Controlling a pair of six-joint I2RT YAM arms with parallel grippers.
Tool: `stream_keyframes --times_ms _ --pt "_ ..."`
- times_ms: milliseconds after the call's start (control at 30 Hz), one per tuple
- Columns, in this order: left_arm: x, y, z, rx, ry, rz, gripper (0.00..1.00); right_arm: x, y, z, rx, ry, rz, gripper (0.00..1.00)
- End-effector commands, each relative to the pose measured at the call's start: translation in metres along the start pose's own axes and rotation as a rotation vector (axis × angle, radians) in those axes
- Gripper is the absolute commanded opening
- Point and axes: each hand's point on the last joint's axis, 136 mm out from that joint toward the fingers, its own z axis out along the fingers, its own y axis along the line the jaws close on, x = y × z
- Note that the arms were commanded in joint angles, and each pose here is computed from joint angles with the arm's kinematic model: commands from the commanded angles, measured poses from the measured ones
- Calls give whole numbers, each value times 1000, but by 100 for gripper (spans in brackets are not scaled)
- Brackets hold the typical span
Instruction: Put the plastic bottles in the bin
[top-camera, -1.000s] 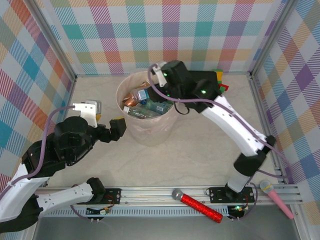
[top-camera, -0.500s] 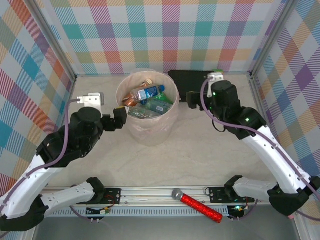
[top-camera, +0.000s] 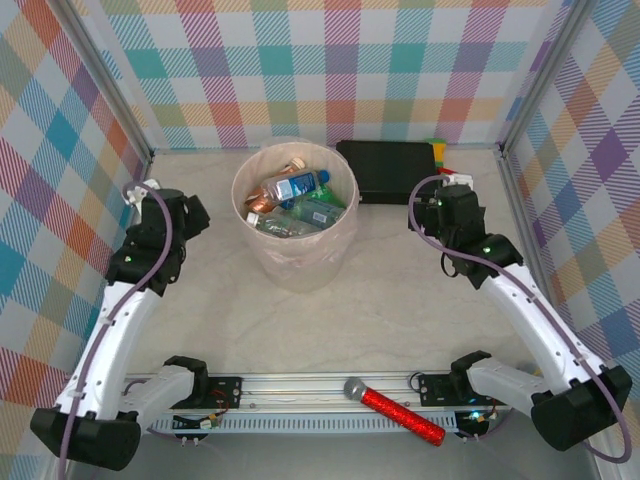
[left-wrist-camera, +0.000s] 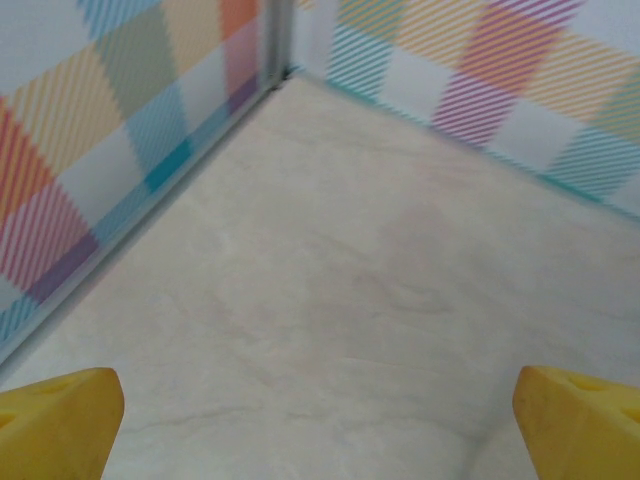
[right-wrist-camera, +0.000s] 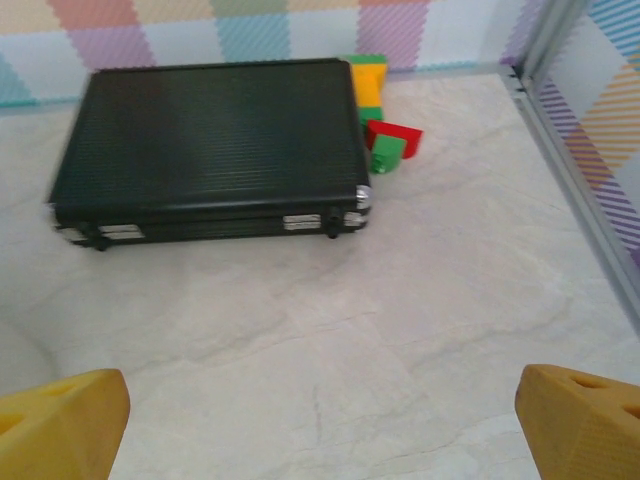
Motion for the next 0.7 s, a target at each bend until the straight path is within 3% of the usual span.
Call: stream_keyframes --times_ms 0,167,267,367,500,667 --pt "-3 22 28 -103 -92 -57 100 3 -18 27 106 -36 -13 99" --pt "40 40 78 -206 -30 7 99 30 -25 68 166 -44 -73 99" --pt "69 30 112 -147 33 58 99 55 -26 95 188 -27 -129 99" --pt "89 30 136 -126 82 17 100 75 -31 119 226 0 -145 99" --pt "92 15 155 -46 41 32 100 83 -29 140 227 -39 -178 99" --pt "101 -5 168 86 -38 53 100 89 -25 152 120 -130 -159 99"
